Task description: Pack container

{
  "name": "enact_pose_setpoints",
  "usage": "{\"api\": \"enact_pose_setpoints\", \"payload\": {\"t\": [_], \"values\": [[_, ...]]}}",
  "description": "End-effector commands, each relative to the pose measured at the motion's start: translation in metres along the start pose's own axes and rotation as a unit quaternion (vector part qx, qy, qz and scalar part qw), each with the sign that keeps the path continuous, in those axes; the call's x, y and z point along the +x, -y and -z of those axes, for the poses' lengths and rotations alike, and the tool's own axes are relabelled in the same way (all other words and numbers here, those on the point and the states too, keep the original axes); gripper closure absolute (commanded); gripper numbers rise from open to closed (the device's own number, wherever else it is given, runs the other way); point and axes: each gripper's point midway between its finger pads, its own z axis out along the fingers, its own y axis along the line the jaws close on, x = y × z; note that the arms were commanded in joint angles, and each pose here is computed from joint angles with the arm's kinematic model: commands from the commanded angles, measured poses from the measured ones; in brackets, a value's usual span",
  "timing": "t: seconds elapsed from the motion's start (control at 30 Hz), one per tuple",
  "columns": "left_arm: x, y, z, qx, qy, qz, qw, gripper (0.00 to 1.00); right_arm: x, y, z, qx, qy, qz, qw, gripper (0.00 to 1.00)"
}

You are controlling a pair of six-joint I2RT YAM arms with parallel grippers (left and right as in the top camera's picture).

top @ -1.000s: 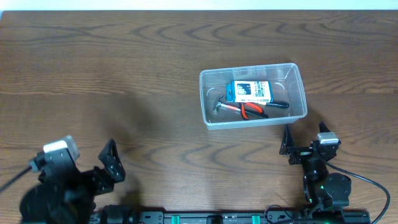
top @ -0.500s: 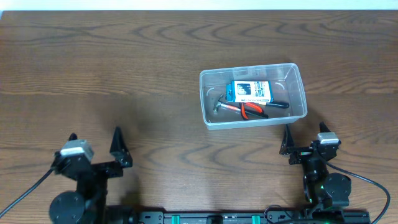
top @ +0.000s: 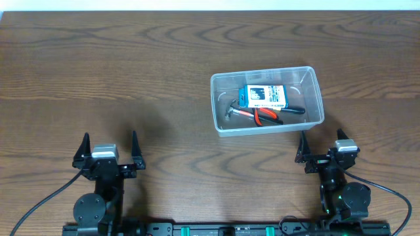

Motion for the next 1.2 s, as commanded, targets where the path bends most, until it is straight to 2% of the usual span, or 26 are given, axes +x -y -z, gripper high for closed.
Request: {"api": "enact_pose_setpoints", "payload": {"t": [0.0, 0.17, 0.67, 0.83, 1.17], "values": [[0.013, 0.002, -0.004, 0.002, -0.007, -0.043, 0.999, 0.02, 0.000, -0.001, 0.000, -0.002, 0.000, -0.001, 1.000, 0.01], [0.024, 0.002, -0.010, 0.001, -0.008, -0.071, 0.997, 0.02, 0.000, -0.001, 0.000, -0.002, 0.000, -0.001, 1.000, 0.01], [0.069, 0.004, -0.025, -0.001, -0.029, -0.066, 0.997, 0.02, 0.000, -0.001, 0.000, -0.002, 0.000, 0.000, 1.000, 0.01], [0.089, 0.006, -0.027, 0.004, -0.049, -0.040, 0.998, 0.02, 0.000, -0.001, 0.000, -0.002, 0.000, -0.001, 1.000, 0.01], [0.089, 0.006, -0.027, 0.003, -0.050, -0.025, 0.998, 0.02, 0.000, -0.001, 0.000, -0.002, 0.000, -0.001, 1.000, 0.01]]}}
